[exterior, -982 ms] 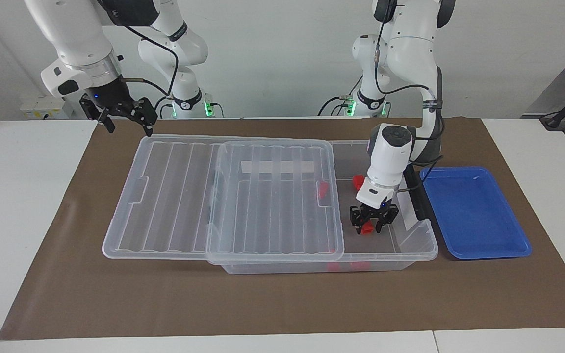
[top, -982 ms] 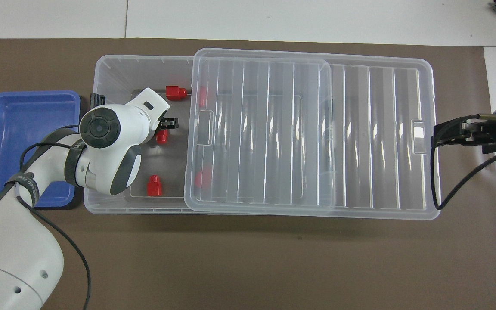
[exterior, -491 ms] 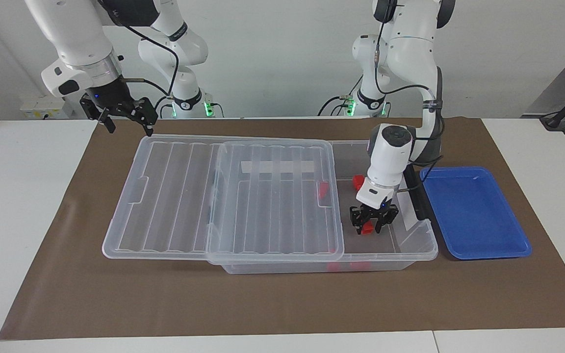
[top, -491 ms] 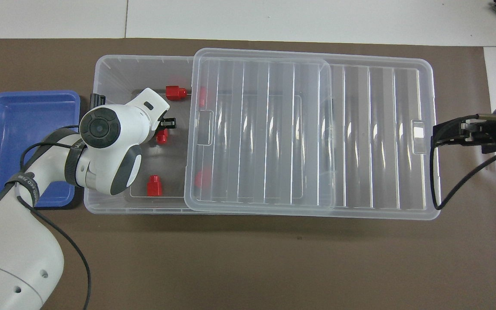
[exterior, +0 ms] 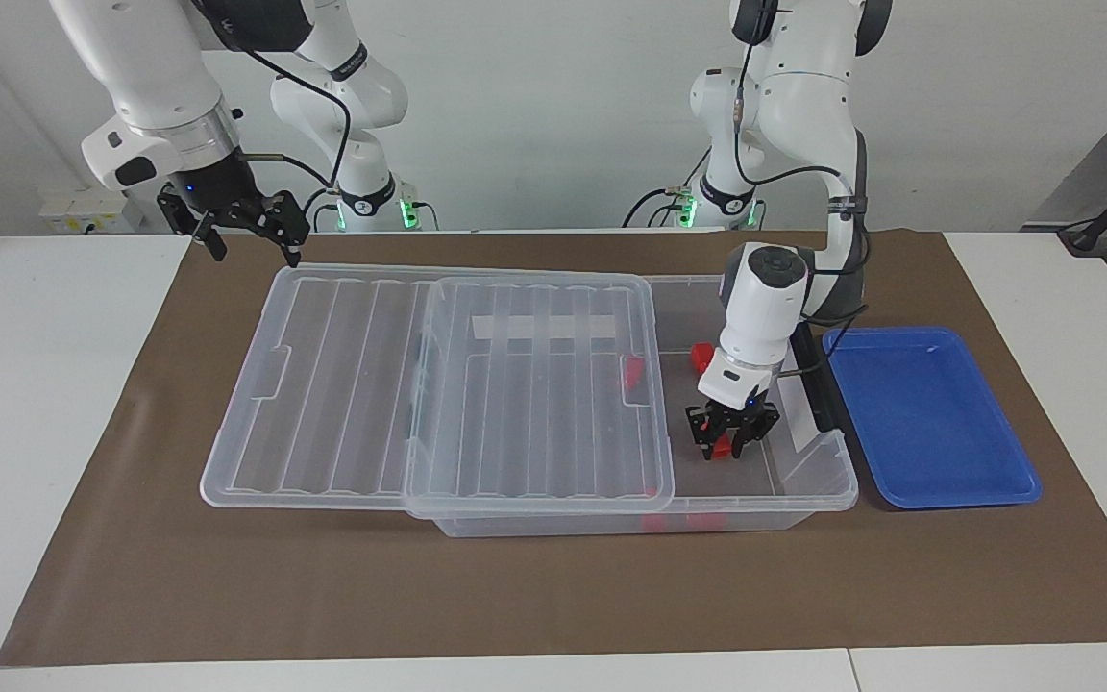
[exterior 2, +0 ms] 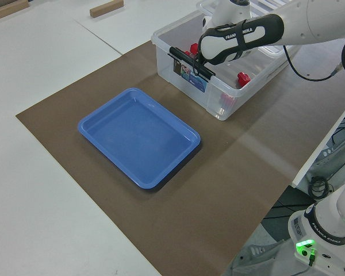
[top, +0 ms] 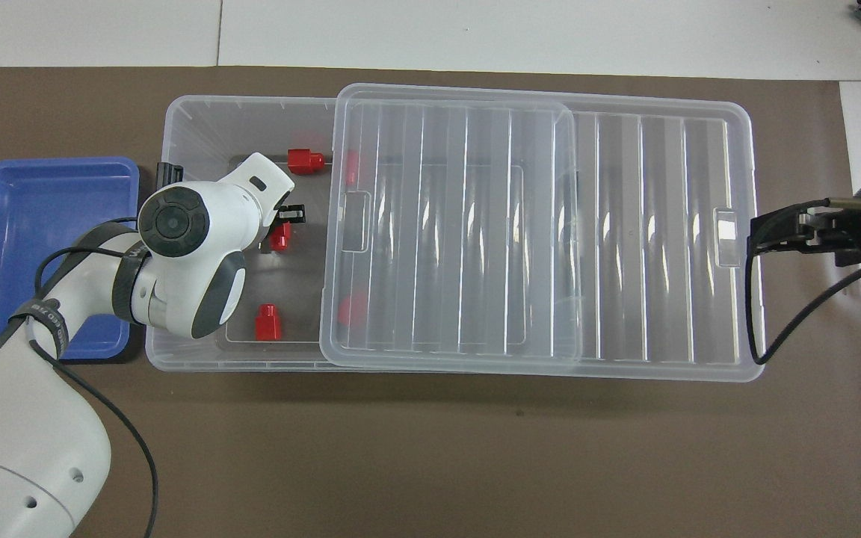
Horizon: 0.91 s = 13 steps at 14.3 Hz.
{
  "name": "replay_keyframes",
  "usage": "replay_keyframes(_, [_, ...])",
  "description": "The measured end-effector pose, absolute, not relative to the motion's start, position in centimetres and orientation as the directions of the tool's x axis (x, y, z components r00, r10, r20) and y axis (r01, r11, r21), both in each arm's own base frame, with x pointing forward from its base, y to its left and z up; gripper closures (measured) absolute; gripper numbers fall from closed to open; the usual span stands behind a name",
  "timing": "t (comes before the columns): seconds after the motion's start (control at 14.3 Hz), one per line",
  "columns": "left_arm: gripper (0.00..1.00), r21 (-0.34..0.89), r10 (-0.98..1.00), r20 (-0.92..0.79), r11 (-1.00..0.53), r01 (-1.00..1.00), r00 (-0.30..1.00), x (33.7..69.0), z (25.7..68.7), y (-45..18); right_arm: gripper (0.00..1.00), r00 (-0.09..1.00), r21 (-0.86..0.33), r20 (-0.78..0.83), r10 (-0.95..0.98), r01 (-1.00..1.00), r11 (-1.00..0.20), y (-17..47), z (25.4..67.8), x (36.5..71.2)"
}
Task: Place red block in blue tray from box
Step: 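Lower the left gripper and grasp the red block, then lift the red block and carry it over the blue tray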
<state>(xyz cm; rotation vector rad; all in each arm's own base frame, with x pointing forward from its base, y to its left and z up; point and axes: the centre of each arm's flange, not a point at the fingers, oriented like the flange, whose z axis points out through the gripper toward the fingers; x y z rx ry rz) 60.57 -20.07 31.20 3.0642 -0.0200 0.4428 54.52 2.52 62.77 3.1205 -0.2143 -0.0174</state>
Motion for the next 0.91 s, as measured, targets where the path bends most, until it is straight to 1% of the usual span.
replay_keyframes(0.63, [0.66, 0.036, -0.007, 0.268, -0.999, -0.017, 0.963, 60.6, 31.3, -20.1, 0.00, 0.991, 0.014, -0.010, -0.137, -0.136, -0.991, 2.5, 62.8, 54.5])
replay_keyframes(0.77, [0.66, 0.022, -0.008, 0.238, -1.000, -0.013, 0.971, 60.9, 32.0, -20.2, 0.00, 0.991, 0.014, -0.010, -0.137, -0.136, -0.991, 2.5, 62.8, 54.5])
replay_keyframes(0.91, [0.66, 0.005, -0.007, 0.202, -1.000, -0.008, 0.979, 61.4, 33.7, -20.4, 0.00, 0.991, 0.014, -0.011, -0.137, -0.136, -0.991, 2.5, 62.7, 54.5])
